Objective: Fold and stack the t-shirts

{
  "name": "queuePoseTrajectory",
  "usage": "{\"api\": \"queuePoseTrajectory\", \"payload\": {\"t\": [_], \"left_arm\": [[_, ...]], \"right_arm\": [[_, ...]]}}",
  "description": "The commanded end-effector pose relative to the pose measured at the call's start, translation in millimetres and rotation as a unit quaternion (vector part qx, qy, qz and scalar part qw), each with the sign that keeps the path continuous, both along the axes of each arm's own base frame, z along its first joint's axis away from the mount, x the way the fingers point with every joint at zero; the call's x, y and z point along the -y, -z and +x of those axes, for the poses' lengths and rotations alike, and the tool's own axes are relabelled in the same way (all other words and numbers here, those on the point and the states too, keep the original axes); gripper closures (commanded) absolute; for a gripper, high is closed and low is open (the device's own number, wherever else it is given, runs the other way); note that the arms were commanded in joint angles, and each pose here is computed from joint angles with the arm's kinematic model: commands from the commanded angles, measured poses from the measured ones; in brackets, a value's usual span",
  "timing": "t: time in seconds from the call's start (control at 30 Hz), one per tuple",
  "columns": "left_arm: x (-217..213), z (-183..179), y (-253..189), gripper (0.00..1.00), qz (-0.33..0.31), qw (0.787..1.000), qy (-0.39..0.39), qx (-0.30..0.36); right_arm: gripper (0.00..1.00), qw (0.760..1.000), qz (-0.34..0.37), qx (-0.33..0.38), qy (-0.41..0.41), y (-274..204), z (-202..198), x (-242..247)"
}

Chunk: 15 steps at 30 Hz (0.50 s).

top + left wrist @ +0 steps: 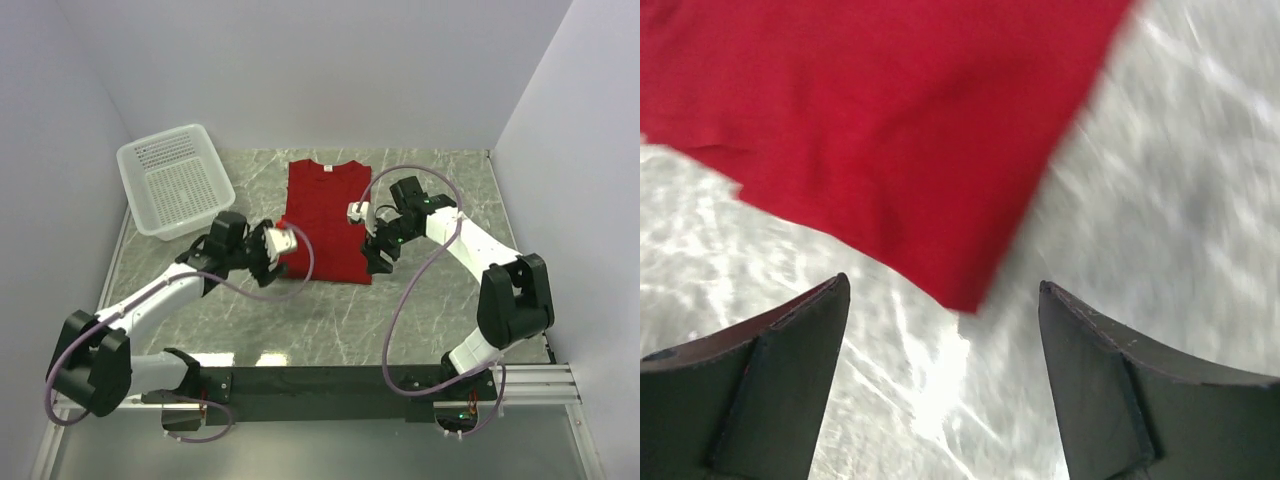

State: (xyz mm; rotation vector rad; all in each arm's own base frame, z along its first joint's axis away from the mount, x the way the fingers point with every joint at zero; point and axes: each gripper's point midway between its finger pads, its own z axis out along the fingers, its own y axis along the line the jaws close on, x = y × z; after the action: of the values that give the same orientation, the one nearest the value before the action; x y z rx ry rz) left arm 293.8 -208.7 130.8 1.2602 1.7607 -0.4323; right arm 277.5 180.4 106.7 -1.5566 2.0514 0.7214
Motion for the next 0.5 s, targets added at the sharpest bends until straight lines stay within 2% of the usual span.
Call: {"api": "queuePoseTrajectory", "payload": {"t": [0.0, 0.13, 0.47], "left_arm": [[3.0, -17.6, 16.6, 0.19, 0.039, 0.99, 0.12, 0.066], [11.7, -17.1, 32.7, 0.2, 0.058, 0.987, 0.136, 0.061], [16.8, 1.1, 74.2, 0.23, 0.1, 0.986, 0.125, 0.044]], "right_arm": [[0.23, 0.998, -0.019, 0.06, -0.017, 7.2, 21.2, 3.4], [0.22, 0.997, -0.018, 0.077, -0.021, 9.0, 21.5, 1.7], [0.23, 0.998, -0.031, 0.048, -0.033, 25.5, 9.0, -2.6]]}}
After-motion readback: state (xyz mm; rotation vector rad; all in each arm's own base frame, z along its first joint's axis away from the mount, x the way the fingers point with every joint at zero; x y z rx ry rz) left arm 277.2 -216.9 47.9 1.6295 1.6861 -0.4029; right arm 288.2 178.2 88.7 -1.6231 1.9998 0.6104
